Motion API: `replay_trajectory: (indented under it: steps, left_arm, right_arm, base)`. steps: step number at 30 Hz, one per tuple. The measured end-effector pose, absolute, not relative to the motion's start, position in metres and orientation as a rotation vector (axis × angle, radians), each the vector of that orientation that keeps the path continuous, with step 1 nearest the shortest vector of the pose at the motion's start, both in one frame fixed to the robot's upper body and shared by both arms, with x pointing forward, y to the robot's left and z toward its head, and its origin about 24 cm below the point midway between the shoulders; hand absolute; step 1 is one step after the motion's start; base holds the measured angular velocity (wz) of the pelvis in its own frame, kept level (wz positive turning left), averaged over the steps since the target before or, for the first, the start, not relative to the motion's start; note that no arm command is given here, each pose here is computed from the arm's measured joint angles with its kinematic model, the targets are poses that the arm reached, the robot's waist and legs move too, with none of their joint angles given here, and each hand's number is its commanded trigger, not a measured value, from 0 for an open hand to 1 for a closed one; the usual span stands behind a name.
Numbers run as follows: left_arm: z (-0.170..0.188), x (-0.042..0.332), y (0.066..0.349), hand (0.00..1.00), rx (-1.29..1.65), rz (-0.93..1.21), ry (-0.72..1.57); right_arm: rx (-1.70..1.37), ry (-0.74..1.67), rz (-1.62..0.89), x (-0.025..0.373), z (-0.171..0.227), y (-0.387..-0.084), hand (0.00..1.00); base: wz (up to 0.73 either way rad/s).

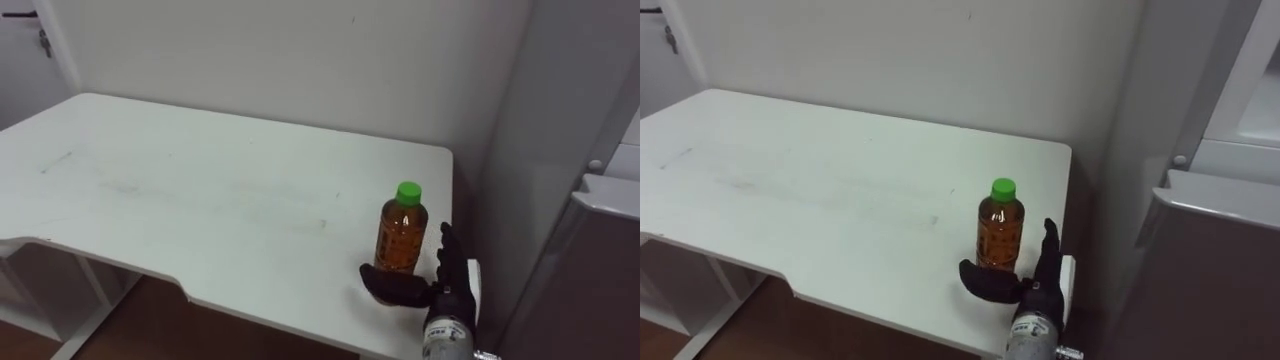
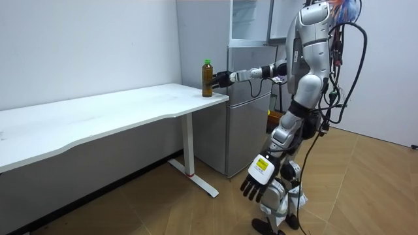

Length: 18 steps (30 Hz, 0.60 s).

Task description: Put the bottle in the upper fridge

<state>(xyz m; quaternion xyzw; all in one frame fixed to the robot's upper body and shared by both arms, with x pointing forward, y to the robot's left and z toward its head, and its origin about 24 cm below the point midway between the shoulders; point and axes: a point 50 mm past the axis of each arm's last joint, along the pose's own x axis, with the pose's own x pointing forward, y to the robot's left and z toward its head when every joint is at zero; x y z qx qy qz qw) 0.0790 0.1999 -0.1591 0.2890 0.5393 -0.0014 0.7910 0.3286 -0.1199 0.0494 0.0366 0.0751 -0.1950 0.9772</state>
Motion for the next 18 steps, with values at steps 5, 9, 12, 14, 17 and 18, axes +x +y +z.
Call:
replay_trajectory:
  steps: [5, 9, 12, 14, 17, 18]
  left_arm:
    - [-0.161, 0.074, 0.201, 0.0, 0.615, -0.014, 1.19]
    - [-0.162, 0.072, 0.201, 0.0, 0.613, -0.015, 1.194]
    - [-0.162, 0.072, 0.201, 0.0, 0.613, -0.016, 1.191]
    - [-0.161, 0.074, 0.201, 0.0, 0.612, -0.016, 1.184]
    - [-0.162, 0.073, 0.201, 0.0, 0.613, -0.016, 1.188]
    - [-0.162, 0.073, 0.201, 0.0, 0.615, -0.018, 1.189]
  right_arm:
    - [0.08, 0.188, -0.441, 0.329, 0.042, -0.129, 0.0]
    - [0.076, 0.191, -0.455, 0.331, 0.04, -0.132, 0.0]
    - [0.072, 0.191, -0.461, 0.334, 0.041, -0.133, 0.0]
    - [0.067, 0.187, -0.462, 0.336, 0.042, -0.133, 0.0]
    - [0.066, 0.186, -0.459, 0.336, 0.043, -0.133, 0.0]
    - [0.065, 0.185, -0.458, 0.336, 0.043, -0.133, 0.0]
  base:
    - [0.0]
    - [0.03]
    - [0.03]
    - [0.04]
    - [0.0]
    - [0.0]
